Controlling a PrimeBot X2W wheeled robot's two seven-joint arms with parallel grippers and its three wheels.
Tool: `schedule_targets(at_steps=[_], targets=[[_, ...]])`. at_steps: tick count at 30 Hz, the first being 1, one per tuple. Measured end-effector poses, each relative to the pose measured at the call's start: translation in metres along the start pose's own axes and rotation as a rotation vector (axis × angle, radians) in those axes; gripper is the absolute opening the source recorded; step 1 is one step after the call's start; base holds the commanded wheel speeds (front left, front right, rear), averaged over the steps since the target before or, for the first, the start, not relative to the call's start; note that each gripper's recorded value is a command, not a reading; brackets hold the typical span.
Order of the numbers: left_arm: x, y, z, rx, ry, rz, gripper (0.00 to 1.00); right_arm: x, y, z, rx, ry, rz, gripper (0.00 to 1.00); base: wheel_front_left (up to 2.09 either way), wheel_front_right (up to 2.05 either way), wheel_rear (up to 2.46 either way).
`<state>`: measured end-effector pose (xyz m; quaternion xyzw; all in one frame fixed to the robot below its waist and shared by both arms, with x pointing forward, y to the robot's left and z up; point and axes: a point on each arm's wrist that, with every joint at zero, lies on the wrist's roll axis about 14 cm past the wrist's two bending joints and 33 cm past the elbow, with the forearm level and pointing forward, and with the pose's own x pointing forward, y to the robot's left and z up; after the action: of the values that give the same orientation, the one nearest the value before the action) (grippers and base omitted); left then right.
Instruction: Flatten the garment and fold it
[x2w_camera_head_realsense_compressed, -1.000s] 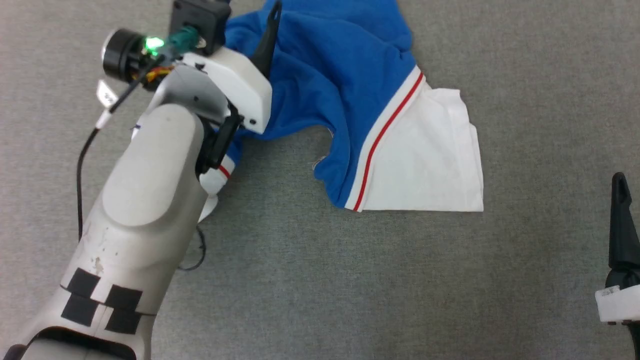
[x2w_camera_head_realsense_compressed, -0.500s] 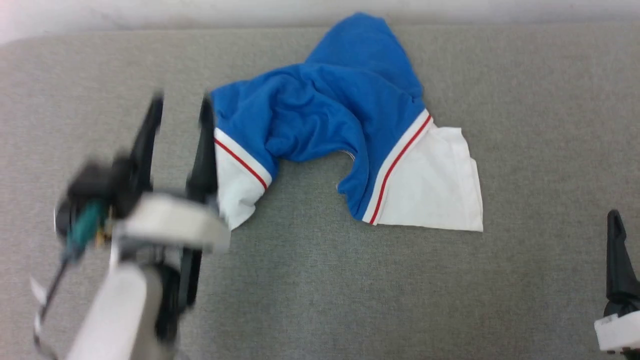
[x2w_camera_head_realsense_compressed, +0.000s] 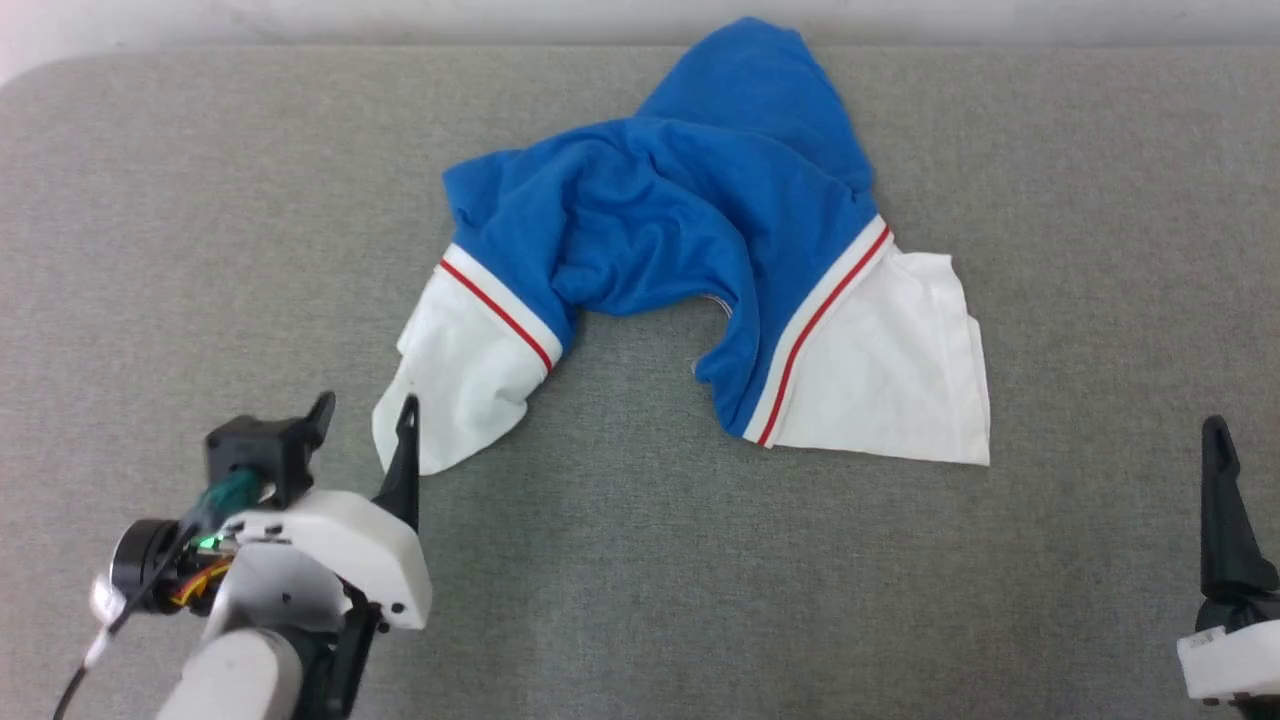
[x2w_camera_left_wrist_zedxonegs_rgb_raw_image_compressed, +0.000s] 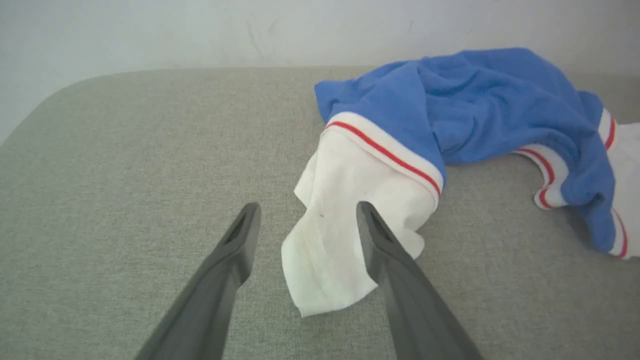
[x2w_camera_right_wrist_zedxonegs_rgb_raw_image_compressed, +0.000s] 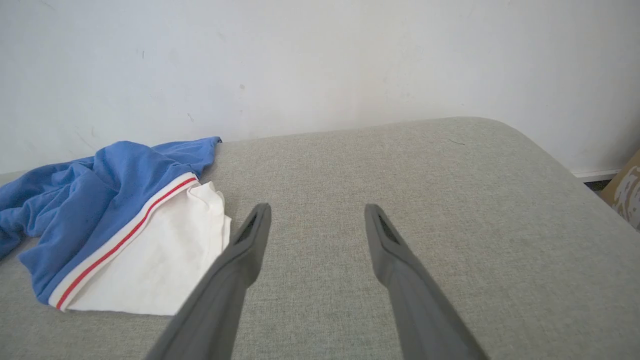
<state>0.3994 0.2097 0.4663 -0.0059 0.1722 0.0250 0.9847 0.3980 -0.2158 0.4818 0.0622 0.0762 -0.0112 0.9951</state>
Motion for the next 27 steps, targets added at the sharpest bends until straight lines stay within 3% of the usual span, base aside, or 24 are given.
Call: schedule_targets(at_steps=[5, 12, 13, 15, 21, 27], targets=[[0.014, 0.004, -0.045, 0.073, 0.251, -0.026, 1.00, 0.002, -0.004, -0.004, 0.001, 0.011, -0.014, 1.00, 0.00, 0.00, 0.00], [0.024, -0.004, -0.075, 0.026, 0.432, -0.059, 1.00, -0.005, -0.022, -0.009, -0.010, 0.027, -0.068, 1.00, 0.00, 0.00, 0.00], [0.026, -0.005, -0.075, 0.020, 0.434, -0.062, 0.87, -0.006, -0.023, -0.009, -0.010, 0.029, -0.073, 1.00, 0.00, 0.00, 0.00], [0.031, -0.007, -0.075, 0.014, 0.438, -0.081, 0.00, -0.007, -0.025, -0.009, -0.012, 0.030, -0.080, 1.00, 0.00, 0.00, 0.00], [0.035, -0.021, -0.066, -0.066, 0.395, -0.130, 0.00, -0.009, -0.028, -0.005, -0.014, 0.019, -0.087, 1.00, 0.00, 0.00, 0.00], [0.024, -0.041, -0.020, -0.260, 0.224, -0.178, 0.00, -0.010, -0.022, 0.004, -0.016, -0.003, -0.068, 1.00, 0.00, 0.00, 0.00]])
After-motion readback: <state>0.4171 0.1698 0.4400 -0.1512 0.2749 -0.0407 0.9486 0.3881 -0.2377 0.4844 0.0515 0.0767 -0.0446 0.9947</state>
